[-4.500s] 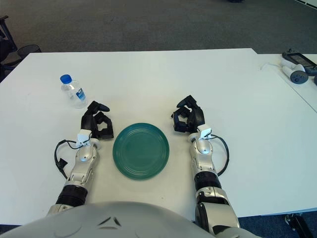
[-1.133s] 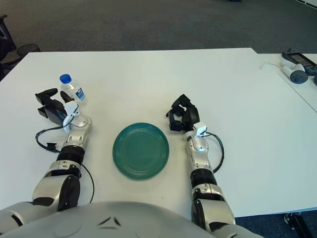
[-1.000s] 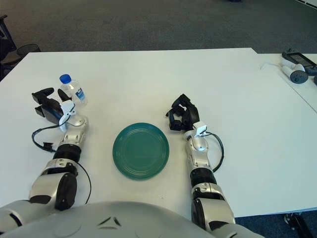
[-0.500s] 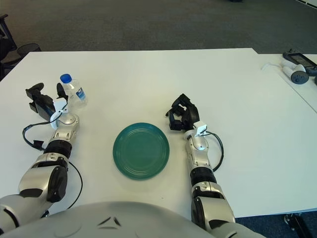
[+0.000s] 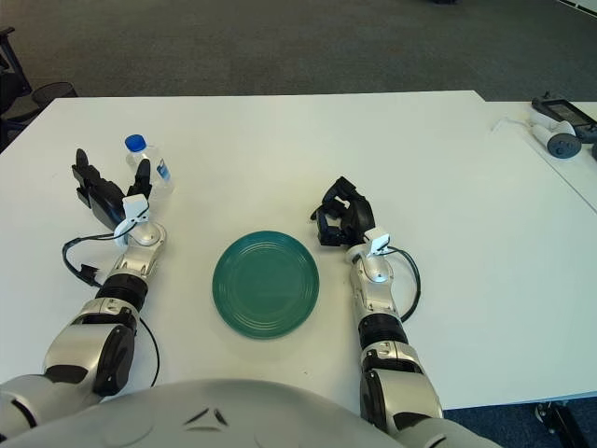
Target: Put the bottle into the plate.
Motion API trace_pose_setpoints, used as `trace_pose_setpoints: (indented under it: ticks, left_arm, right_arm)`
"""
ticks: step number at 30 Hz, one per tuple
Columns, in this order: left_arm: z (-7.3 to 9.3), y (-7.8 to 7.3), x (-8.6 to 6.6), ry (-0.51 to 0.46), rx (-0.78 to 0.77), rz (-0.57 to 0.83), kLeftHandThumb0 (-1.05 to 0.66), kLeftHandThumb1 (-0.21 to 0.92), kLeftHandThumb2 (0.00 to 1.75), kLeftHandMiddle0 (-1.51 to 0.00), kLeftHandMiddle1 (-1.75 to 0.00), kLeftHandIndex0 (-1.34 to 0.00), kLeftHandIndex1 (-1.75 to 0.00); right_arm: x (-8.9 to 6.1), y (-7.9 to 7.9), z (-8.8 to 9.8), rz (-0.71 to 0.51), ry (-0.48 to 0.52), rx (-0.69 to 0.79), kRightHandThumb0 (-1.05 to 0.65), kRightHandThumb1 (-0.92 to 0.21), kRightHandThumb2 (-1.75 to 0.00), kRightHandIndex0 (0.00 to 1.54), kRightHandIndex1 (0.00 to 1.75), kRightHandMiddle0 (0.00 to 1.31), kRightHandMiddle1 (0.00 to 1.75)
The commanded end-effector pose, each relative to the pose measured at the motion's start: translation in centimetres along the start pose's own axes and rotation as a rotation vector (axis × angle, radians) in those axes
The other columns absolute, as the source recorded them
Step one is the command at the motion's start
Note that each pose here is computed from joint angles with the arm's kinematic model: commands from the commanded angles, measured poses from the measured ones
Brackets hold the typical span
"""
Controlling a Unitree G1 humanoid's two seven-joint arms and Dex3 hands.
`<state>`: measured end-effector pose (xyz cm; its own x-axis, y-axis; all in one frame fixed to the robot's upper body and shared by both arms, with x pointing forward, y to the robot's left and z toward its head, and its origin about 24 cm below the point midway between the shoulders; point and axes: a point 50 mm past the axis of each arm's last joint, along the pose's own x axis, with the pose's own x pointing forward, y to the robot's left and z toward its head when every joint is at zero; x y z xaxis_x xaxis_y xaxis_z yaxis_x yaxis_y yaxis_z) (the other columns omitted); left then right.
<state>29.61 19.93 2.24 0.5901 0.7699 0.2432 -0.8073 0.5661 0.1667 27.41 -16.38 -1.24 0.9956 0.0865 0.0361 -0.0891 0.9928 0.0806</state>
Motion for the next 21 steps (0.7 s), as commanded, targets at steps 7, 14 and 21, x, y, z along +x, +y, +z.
trace_pose_setpoints:
  ticks: [7, 14, 21]
  left_arm:
    - [0.3, 0.6, -1.4, -0.059, -0.017, 0.041, -1.05, 0.92, 0.21, 0.00, -0.56, 0.00, -0.65]
    - [0.5, 1.1, -2.2, -0.085, -0.020, 0.042, -1.05, 0.92, 0.29, 0.00, -0.64, 0.00, -0.70]
    - [0.5, 1.6, -2.9, -0.101, -0.046, 0.039, -1.05, 0.92, 0.33, 0.00, -0.71, 0.00, -0.60]
  right_arm:
    - [-5.1, 0.5, -6.7, -0.058, 0.365, 0.093, 0.00, -0.11, -1.41, 0.88, 1.29, 0.66, 1.75]
    - [-5.1, 0.5, -6.8, -0.042, 0.372, 0.111, 0.00, -0.12, -1.40, 0.89, 1.28, 0.64, 1.75]
    - [-5.2, 0.6, -7.0, -0.035, 0.387, 0.113, 0.00, -0.12, -1.40, 0.89, 1.29, 0.63, 1.75]
